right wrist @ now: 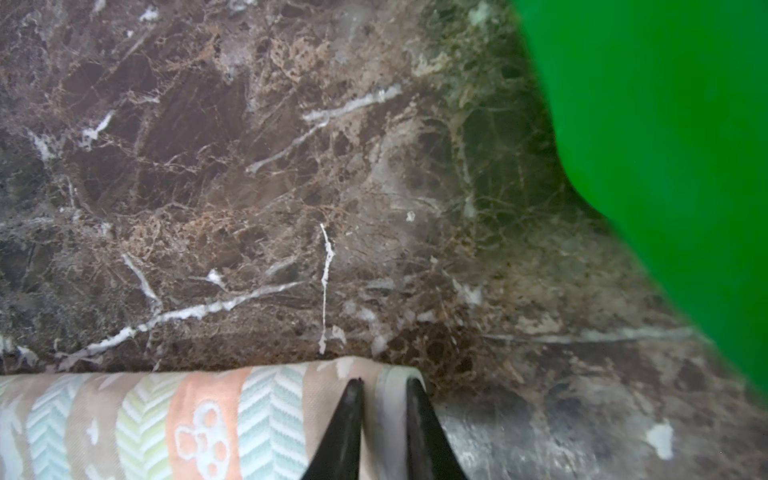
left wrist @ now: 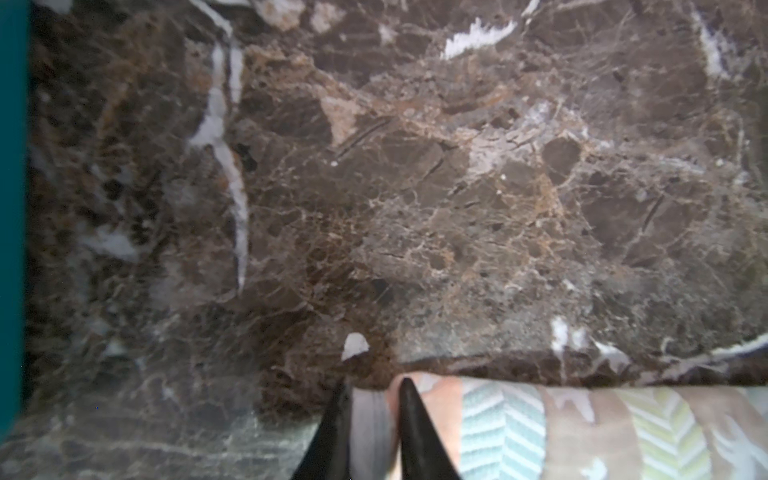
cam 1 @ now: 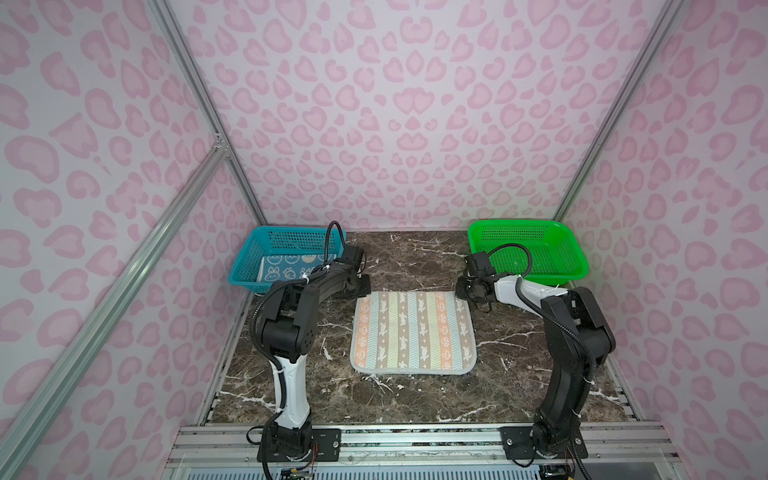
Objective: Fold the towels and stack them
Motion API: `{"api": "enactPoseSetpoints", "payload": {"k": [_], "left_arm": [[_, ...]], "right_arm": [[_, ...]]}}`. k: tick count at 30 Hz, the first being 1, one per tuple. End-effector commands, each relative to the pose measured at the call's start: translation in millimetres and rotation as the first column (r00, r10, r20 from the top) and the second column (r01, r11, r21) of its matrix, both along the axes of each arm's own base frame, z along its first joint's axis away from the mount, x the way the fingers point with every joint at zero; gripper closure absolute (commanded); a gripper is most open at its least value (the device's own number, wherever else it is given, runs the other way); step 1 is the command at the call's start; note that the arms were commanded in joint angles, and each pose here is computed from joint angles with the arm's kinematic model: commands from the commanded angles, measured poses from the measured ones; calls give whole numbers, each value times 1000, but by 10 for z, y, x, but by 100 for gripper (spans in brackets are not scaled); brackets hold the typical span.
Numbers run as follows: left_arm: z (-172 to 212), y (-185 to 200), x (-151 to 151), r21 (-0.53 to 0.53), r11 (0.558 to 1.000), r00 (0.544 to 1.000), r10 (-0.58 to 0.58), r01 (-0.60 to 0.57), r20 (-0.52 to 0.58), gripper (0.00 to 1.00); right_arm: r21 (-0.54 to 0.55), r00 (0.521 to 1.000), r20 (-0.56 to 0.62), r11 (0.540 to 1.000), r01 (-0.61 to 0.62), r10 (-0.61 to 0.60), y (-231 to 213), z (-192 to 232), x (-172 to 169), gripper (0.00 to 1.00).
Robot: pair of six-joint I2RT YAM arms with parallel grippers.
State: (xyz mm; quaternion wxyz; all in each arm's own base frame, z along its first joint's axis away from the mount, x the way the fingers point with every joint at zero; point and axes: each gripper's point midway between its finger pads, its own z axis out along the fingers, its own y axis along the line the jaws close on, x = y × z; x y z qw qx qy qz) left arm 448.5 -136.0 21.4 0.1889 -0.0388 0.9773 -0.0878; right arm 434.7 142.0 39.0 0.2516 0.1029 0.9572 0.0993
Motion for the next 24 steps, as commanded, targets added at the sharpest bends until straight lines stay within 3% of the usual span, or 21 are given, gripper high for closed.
{"api": "enactPoseSetpoints", "payload": {"k": [1, 6, 15, 24], "left_arm": [[-27, 13, 13, 1, 1000, 1000, 4, -4, -7, 97], [107, 18, 44, -13, 1000, 1000, 4, -4, 27, 97], [746, -207, 99, -134, 984, 974, -87, 118, 211, 97], [1129, -245, -75, -157, 969, 944, -139, 192, 298, 97]], "right_arm": [[-37, 1000, -16, 999, -16, 16, -32, -61, -19, 89], [-36, 999, 1, 999, -40, 40, -12, 5, -11, 100], [-45, 973, 97, 978, -206, 209, 120, 351, 31, 100], [-73, 915, 235, 944, -321, 329, 160, 782, -150, 100]]}}
